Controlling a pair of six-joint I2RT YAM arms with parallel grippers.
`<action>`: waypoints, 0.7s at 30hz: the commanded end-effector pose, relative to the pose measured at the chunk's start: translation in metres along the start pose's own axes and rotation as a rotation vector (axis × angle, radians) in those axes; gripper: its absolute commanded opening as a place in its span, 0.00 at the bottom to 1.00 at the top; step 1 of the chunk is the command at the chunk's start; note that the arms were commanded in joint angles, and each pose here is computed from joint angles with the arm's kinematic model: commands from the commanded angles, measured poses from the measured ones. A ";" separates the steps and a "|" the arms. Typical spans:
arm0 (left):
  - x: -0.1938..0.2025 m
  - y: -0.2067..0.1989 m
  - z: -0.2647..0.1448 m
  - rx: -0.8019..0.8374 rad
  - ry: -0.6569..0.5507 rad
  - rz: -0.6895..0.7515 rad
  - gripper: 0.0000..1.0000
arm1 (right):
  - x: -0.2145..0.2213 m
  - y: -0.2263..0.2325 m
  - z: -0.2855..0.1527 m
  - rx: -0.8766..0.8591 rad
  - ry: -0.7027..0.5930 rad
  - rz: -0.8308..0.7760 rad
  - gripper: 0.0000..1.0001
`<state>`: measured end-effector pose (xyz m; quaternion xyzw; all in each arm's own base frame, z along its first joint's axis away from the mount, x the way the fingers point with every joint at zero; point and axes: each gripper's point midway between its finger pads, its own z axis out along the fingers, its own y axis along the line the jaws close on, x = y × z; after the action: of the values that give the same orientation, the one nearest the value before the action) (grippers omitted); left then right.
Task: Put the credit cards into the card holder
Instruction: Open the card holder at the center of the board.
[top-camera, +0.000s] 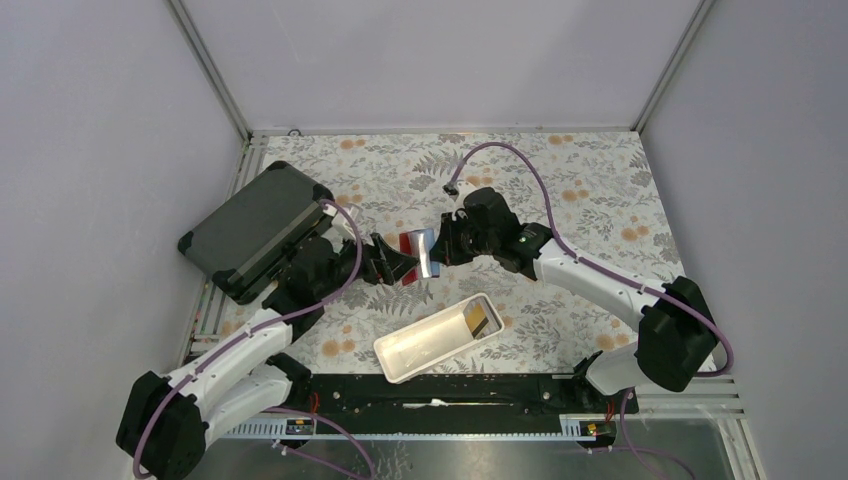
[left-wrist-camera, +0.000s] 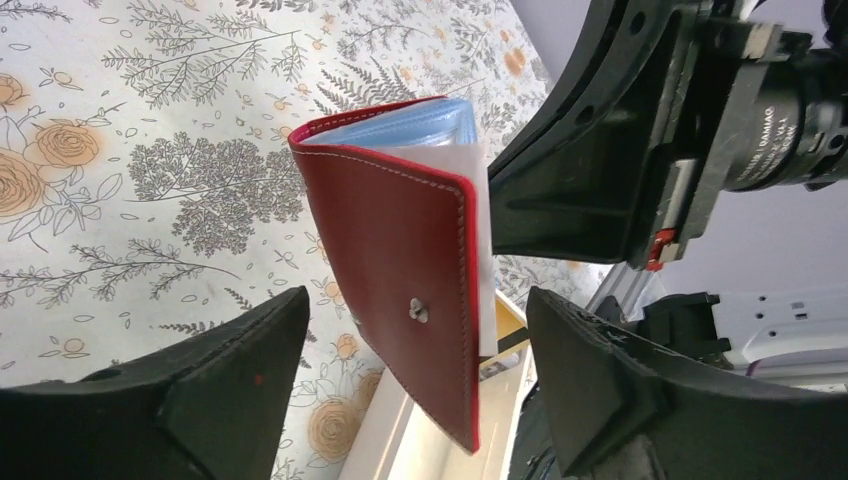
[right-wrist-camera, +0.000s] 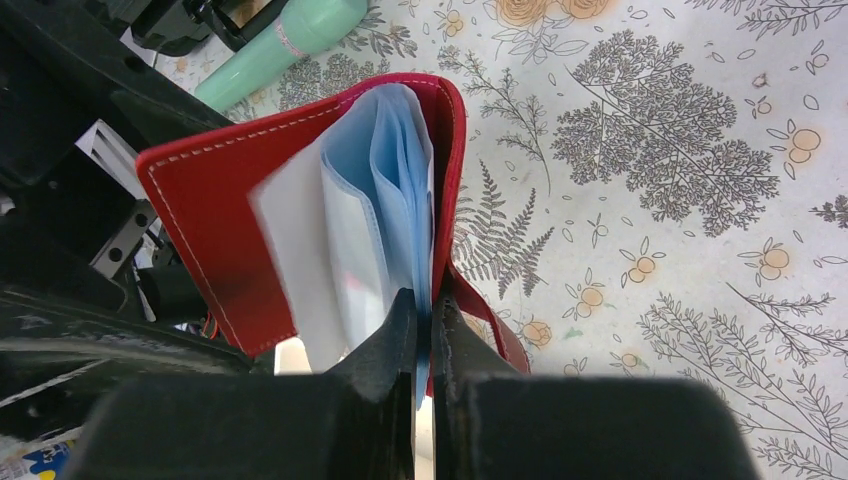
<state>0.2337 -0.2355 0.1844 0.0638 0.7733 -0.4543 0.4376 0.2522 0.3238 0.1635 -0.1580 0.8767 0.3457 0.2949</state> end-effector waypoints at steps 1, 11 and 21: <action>-0.020 -0.010 -0.002 0.034 -0.077 0.013 0.93 | -0.019 0.010 -0.011 0.004 -0.060 -0.027 0.00; -0.023 -0.012 0.013 0.030 -0.039 0.004 0.99 | -0.028 0.006 -0.010 0.117 -0.086 -0.066 0.00; -0.019 -0.009 0.027 0.008 -0.043 -0.019 0.99 | -0.030 0.006 -0.008 0.260 -0.079 -0.139 0.00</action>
<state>0.2434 -0.2463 0.1704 0.0504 0.7905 -0.4497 0.4127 0.2576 0.3301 0.1757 -0.1747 0.8917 0.2396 0.3421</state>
